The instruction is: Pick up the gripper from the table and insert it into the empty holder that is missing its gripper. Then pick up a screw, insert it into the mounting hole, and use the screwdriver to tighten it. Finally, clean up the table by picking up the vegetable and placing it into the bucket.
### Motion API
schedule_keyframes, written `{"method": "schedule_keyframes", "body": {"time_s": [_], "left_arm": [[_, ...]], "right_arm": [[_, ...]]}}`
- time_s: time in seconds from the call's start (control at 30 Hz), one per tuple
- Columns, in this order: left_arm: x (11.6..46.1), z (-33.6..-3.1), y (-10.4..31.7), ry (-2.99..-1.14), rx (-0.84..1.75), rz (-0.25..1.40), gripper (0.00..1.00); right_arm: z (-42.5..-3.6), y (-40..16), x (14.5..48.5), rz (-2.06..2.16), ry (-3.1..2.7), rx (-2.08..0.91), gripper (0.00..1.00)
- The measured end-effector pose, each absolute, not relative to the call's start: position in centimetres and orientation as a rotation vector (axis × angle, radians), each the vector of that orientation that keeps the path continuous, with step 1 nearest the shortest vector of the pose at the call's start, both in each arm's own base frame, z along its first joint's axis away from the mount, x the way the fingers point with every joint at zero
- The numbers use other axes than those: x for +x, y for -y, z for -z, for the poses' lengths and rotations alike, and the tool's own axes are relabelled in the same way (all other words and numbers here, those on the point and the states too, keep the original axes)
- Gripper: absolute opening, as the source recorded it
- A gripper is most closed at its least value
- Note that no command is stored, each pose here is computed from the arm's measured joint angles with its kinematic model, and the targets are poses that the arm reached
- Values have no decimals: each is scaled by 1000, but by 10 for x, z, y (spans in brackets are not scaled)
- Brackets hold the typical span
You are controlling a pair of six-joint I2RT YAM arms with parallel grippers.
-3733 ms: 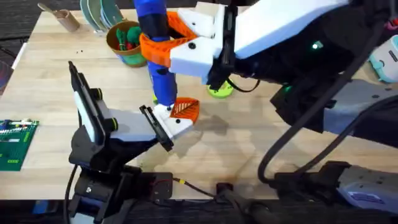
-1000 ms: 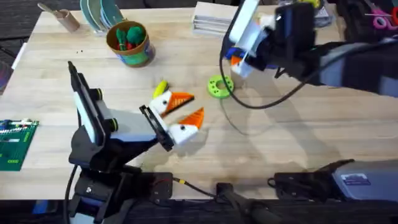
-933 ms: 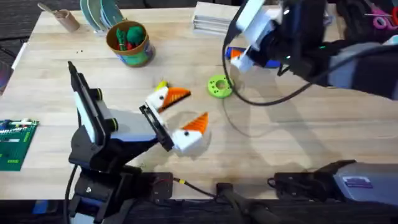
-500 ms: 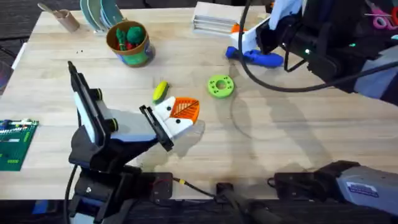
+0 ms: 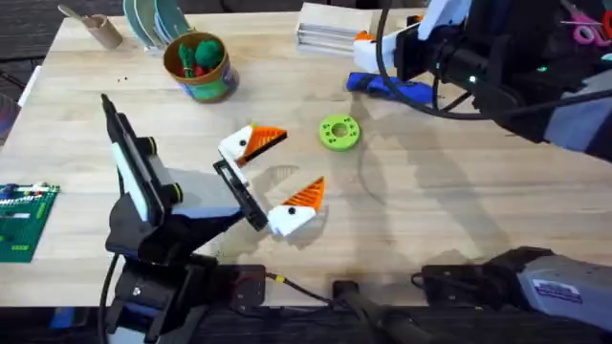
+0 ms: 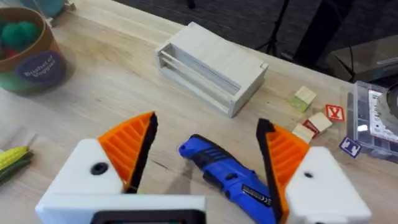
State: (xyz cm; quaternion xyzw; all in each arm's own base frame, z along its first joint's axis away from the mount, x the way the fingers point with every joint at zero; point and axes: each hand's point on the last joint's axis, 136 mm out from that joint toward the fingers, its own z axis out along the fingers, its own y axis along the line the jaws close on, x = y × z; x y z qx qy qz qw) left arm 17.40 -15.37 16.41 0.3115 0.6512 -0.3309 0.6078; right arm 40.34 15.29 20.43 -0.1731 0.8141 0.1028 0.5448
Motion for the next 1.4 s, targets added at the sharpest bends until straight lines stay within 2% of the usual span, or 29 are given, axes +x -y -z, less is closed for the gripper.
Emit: {"method": "schedule_keyframes", "body": {"time_s": [0.13, 0.33, 0.57, 0.8, 0.83, 0.97, 1.17, 1.3, 1.4], "left_arm": [[180, -163, 148, -1527, 686, 723, 992], [183, -166, 124, -1739, 547, 614, 991], [179, -222, 84, -1894, 377, 401, 991], [177, -252, 48, -2080, 250, 194, 991], [174, -264, 34, -2138, 212, 109, 991], [172, -291, 15, -2203, 164, -18, 990], [188, -298, 11, -2241, 150, -67, 993], [203, -313, 17, -2168, 133, -33, 992], [208, -312, 19, -2179, 132, -24, 993]], "right_arm": [[-201, -152, 402, -245, -1948, -410, 994], [-198, -152, 401, -249, -1962, -405, 994], [-198, -152, 401, -249, -1961, -405, 994], [-198, -152, 401, -249, -1961, -405, 994], [-198, -152, 401, -249, -1961, -405, 994], [-198, -152, 401, -249, -1961, -405, 994], [-198, -152, 401, -249, -1962, -405, 994], [-198, -152, 401, -249, -1962, -405, 993], [-198, -152, 401, -250, -1962, -403, 993]]}}
